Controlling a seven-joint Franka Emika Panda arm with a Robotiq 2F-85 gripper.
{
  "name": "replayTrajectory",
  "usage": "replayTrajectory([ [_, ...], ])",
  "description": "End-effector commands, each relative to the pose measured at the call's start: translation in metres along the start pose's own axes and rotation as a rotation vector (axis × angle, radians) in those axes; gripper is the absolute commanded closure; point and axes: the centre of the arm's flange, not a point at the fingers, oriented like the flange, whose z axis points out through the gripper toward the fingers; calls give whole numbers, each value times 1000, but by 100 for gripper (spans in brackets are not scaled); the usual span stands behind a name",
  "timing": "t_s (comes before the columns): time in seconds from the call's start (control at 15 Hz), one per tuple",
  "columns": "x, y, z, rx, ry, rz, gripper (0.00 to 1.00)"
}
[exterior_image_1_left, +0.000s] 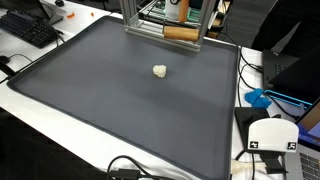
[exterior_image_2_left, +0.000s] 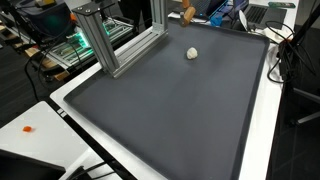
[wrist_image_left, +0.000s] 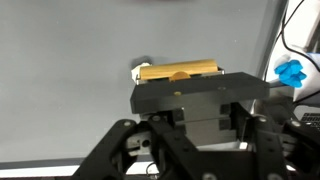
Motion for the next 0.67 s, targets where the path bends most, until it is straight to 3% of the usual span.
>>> replayTrajectory([
  [0.0, 5, 8, 23, 7, 28, -7, 65],
  [0.6, 23, 27, 67, -32, 34, 3, 65],
])
